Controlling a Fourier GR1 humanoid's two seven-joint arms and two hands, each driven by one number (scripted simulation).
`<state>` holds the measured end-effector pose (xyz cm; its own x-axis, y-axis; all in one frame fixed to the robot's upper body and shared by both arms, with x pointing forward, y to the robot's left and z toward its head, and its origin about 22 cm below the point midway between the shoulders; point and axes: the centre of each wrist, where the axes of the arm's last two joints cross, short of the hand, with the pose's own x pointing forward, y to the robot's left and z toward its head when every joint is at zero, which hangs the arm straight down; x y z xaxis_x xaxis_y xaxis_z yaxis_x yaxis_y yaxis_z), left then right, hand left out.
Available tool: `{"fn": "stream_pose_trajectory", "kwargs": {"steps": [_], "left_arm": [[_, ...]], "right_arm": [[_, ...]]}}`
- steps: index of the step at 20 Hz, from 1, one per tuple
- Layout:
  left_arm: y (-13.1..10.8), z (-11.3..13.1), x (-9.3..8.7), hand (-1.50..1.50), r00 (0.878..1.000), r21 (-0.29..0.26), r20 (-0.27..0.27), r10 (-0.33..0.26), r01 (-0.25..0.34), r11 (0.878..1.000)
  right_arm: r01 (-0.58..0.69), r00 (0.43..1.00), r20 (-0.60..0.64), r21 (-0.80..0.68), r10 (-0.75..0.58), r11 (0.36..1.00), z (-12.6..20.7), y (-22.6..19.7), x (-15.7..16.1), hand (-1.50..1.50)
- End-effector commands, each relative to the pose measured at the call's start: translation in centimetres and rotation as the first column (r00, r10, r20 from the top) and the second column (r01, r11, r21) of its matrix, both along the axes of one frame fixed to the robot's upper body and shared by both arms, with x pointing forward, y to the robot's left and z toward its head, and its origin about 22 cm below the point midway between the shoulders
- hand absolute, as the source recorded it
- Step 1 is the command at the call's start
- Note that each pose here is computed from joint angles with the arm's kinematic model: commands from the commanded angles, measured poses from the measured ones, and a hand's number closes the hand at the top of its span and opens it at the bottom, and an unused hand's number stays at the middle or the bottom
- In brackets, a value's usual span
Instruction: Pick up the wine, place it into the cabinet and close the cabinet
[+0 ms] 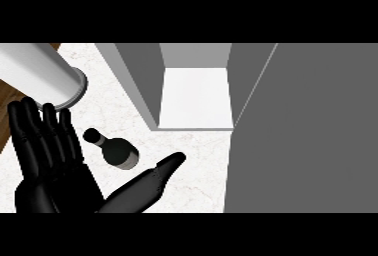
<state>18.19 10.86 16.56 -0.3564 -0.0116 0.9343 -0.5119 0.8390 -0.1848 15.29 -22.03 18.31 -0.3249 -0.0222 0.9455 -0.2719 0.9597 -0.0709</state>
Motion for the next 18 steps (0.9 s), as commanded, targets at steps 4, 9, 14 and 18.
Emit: {"fn": "stream_pose_trajectory", "kwargs": {"steps": [4, 9, 14, 18], "left_arm": [[2.7, -0.7, -1.0, -1.5, 0.998, -0.05, -0.055, 0.024, -0.027, 0.998], [2.7, -3.7, -0.8, -1.5, 0.994, -0.085, -0.11, 0.023, -0.033, 0.996], [4.9, -4.9, -1.0, -1.5, 0.989, -0.089, -0.15, 0.005, -0.019, 0.996], [3.0, -6.8, -0.3, -1.5, 0.986, -0.112, -0.169, -0.009, -0.011, 0.994]], "right_arm": [[-0.011, 0.999, 0.05, -0.002, 0.012, 1.0, 2.0, -0.8, -1.8, -1.5], [-0.03, 0.998, 0.059, 0.008, 0.03, 1.0, 2.2, -0.5, -2.3, -1.5], [-0.025, 0.998, 0.051, 0.014, 0.025, 1.0, 1.9, -0.4, -2.1, -1.5], [-0.056, 0.997, 0.048, 0.007, 0.055, 0.998, 2.5, -0.4, -2.5, -1.5]]}}
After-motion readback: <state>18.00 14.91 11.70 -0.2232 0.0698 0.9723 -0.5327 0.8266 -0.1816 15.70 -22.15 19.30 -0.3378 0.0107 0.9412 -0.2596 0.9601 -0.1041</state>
